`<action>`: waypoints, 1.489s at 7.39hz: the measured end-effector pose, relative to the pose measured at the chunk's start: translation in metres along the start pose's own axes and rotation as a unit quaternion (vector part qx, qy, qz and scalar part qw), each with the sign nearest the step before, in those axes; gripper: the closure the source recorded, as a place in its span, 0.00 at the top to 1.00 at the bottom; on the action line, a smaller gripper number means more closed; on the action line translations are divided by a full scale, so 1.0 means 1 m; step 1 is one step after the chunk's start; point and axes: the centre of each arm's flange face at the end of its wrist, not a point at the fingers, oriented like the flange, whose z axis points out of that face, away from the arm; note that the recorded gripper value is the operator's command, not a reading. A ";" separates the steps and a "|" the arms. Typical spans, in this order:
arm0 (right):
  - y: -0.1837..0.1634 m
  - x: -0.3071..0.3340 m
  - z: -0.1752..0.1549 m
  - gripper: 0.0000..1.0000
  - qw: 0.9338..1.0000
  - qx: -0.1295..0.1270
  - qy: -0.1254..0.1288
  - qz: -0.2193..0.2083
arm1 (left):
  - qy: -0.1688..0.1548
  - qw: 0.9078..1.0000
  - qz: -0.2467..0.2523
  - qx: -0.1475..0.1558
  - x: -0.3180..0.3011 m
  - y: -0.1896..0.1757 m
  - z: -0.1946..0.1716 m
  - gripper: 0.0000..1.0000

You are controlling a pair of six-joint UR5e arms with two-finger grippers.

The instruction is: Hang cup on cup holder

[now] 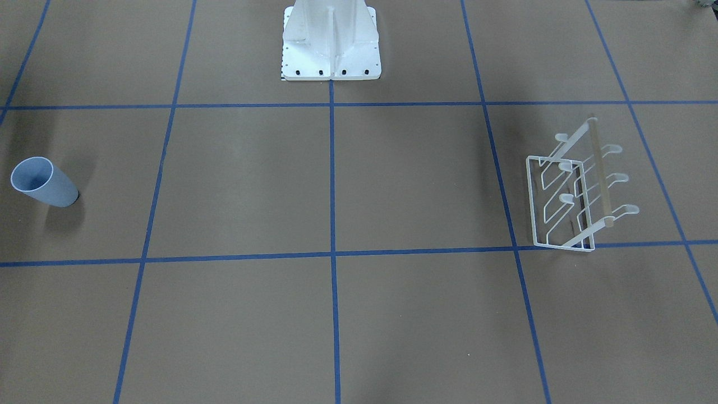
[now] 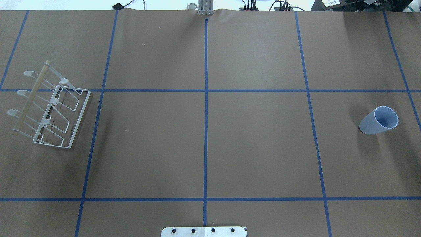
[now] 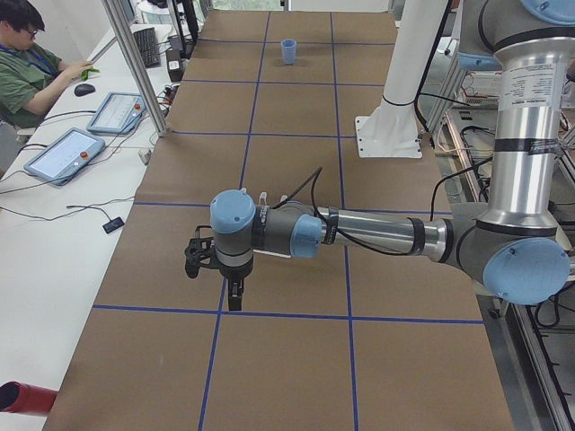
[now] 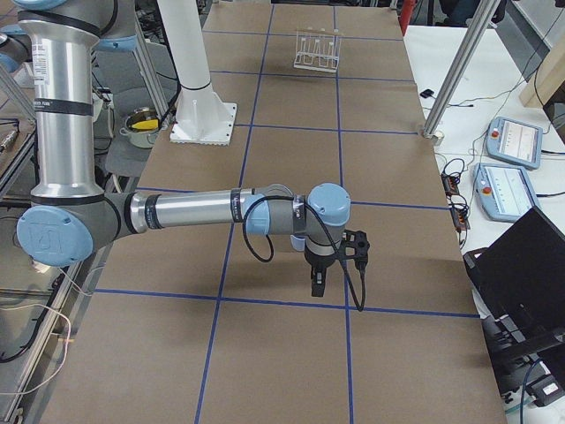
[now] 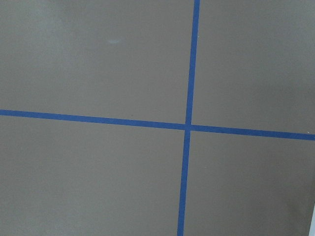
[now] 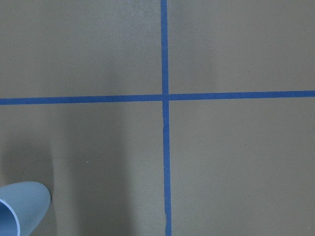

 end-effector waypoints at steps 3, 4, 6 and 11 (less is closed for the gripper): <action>0.000 -0.001 -0.001 1.00 1.000 0.001 0.001 -0.001 | 0.000 1.000 0.000 0.001 0.001 -0.001 -0.001 0.99; 0.000 -0.001 -0.002 1.00 1.000 0.002 0.001 -0.002 | 0.000 1.000 0.000 0.001 0.001 -0.001 -0.001 0.99; -0.001 -0.003 -0.003 1.00 1.000 0.004 0.001 -0.003 | 0.001 1.000 0.000 0.002 0.003 -0.003 -0.002 0.99; -0.019 -0.026 -0.016 1.00 0.999 0.020 -0.001 -0.034 | 0.011 0.999 0.028 0.021 0.029 -0.008 -0.016 0.99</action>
